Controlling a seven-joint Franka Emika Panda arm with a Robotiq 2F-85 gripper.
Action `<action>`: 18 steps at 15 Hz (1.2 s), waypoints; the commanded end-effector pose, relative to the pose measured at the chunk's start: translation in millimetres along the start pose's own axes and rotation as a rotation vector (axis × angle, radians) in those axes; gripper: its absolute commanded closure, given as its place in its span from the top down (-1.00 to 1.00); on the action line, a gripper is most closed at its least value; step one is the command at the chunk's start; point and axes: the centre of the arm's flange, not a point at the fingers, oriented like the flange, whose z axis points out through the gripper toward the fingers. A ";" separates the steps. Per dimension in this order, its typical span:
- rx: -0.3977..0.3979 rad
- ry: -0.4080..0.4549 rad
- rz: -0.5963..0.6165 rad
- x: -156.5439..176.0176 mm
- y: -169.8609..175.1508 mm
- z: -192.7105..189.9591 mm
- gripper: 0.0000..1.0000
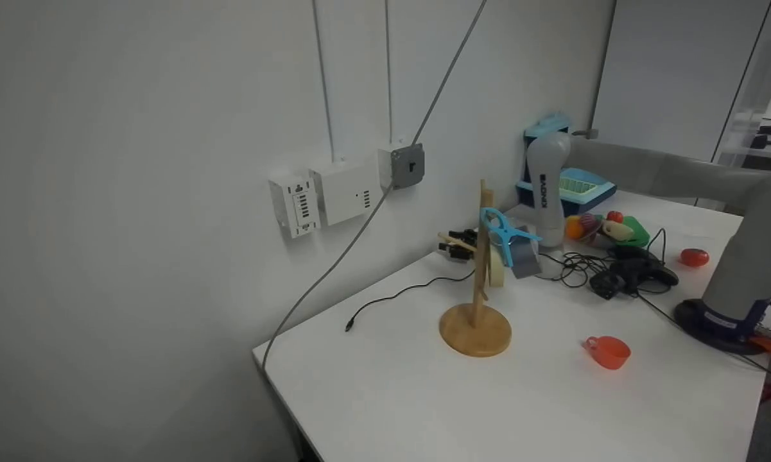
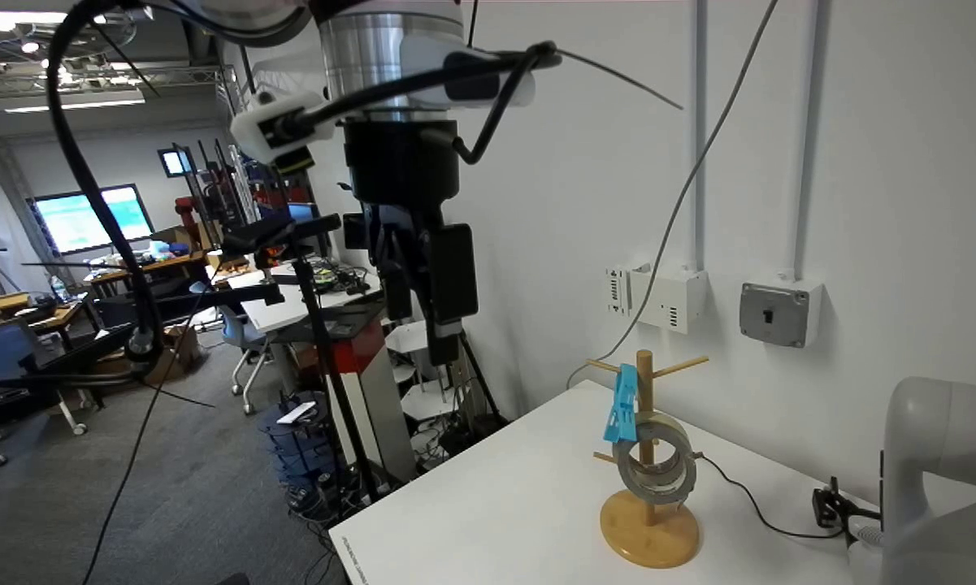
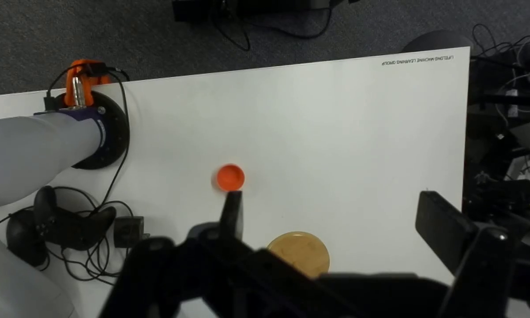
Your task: Put the blue peg on the table
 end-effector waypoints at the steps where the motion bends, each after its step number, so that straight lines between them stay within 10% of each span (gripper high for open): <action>1: -0.011 0.000 0.002 -0.4 1.8 -0.8 1.00; 4: -0.015 -0.001 -0.010 -0.1 2.2 -1.0 1.00; 5: -0.021 -0.014 0.011 31.4 -4.0 -68.0 1.00; 8: -0.042 -0.006 0.002 39.8 -13.5 -104.1 1.00; 9: -0.019 0.017 -0.011 8.2 -12.9 -53.4 1.00; 18: -0.041 0.000 -0.012 24.3 -20.3 -65.1 1.00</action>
